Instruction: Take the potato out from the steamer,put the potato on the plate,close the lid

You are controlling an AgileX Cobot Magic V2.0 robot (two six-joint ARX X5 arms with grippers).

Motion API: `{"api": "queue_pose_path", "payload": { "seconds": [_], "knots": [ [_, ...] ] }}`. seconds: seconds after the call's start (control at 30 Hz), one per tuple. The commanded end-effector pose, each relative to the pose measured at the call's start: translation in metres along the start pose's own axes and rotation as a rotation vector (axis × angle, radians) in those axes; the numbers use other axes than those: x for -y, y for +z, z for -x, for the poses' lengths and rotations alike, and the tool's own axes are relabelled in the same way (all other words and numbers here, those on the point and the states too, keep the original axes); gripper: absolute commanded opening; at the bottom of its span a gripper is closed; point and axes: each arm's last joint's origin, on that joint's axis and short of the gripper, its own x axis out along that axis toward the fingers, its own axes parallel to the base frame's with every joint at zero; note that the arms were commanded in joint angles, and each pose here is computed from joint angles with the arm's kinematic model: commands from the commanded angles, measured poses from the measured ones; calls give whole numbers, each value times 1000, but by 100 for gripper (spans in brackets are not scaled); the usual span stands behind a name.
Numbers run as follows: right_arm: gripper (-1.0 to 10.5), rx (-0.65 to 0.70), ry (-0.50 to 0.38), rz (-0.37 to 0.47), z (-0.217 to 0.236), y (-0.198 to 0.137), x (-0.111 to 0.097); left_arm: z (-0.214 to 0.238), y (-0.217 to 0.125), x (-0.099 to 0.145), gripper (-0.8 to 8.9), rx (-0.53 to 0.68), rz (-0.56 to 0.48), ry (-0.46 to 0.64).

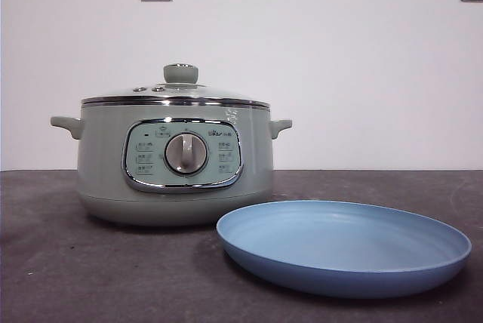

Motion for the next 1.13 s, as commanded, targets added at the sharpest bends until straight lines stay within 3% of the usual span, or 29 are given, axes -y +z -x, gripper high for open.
{"api": "queue_pose_path", "payload": {
  "seconds": [0.03, 0.23, 0.5, 0.7, 0.97, 1.13],
  "knots": [
    [-12, 26, 19, -17, 4, 15, -10, 6, 12, 9, -8, 12, 8, -6],
    [-12, -26, 48, 35, 11, 50, -33, 18, 40, 29, -8, 14, -5, -17],
    [-12, -213, 140, 222, 16, 105, -69, 12, 78, 50, -8, -177, -93, -124],
    [-12, -379, 287, 348, 17, 138, -93, 5, 108, 64, -8, -302, -168, -197],
    [-12, -563, 347, 400, 15, 153, -109, 5, 131, 82, -8, -498, -255, -272],
    [-11, -601, 360, 397, 13, 151, -110, 5, 134, 86, -8, -545, -265, -291]
  ]
}}
